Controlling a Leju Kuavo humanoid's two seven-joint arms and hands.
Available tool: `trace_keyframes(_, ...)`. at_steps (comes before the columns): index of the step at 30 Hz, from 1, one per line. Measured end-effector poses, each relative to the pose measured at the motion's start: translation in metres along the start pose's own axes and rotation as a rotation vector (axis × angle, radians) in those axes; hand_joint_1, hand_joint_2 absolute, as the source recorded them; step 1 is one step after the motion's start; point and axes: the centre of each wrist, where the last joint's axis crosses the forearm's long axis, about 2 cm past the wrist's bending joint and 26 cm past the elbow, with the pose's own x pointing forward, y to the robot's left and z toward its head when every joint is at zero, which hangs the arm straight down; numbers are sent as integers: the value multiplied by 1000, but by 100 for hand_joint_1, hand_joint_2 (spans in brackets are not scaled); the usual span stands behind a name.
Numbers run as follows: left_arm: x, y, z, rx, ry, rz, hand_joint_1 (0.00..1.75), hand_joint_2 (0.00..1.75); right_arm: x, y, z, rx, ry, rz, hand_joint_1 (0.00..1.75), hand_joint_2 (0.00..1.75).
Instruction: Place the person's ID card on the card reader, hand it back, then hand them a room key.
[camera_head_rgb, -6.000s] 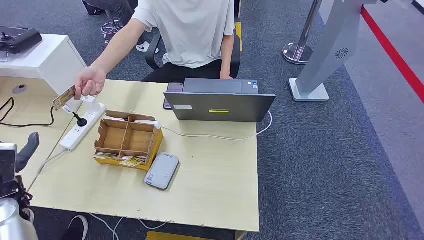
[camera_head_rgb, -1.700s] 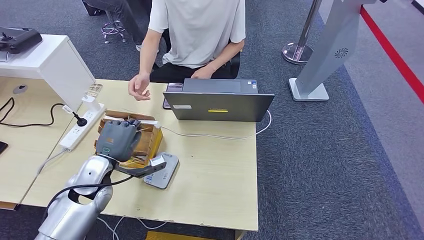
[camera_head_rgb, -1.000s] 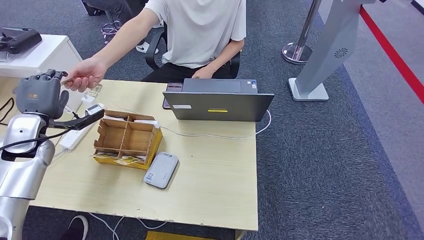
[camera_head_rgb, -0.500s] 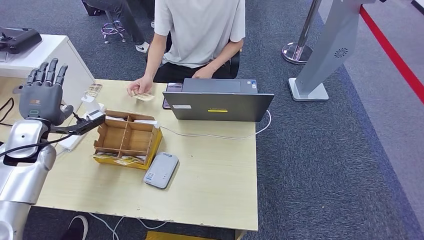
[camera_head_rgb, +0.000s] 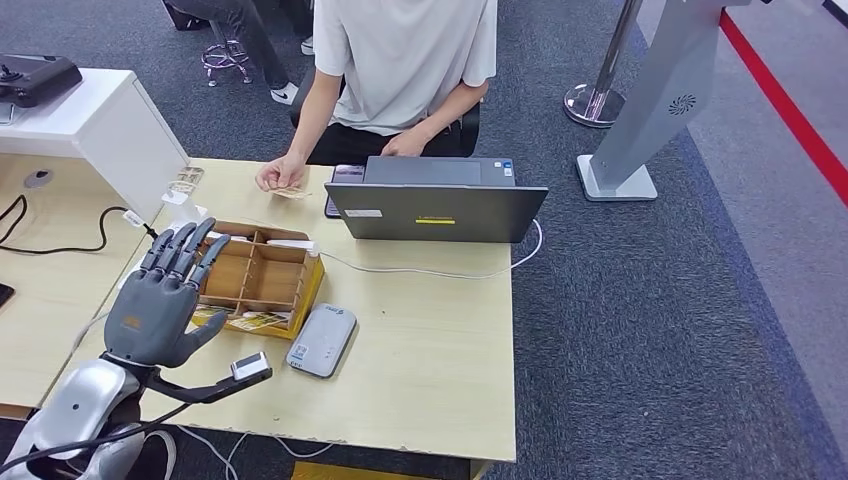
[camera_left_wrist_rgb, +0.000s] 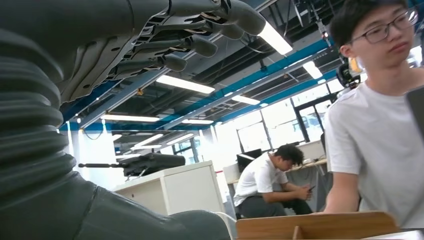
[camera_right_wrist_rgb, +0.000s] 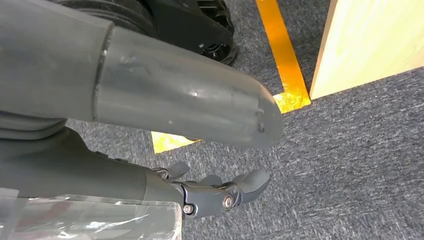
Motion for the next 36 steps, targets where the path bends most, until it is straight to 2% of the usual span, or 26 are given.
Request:
trace_keyframes(3,9,4,6,-10,-25,24,0,175,-1,0,1,-8,3,-16,0,0)
trace_keyframes(6,13,3,14,-103,-29,36,0,175,-2,-1,1,-9,6,-19,0,0)
trace_keyframes(11,8,-12,25,-264,34,22,0,175,-1,0,0,12,17,17,0,0)
trace_keyframes(17,2,-31,37,-349,82,-1,0,175,1,1,0,32,20,40,0,0)
trace_keyframes(25,0,-43,42,-396,105,-12,0,175,2,1,-1,35,22,44,0,0)
trace_keyframes(36,-2,-49,43,-415,113,-18,0,175,2,1,-1,35,22,46,0,0)
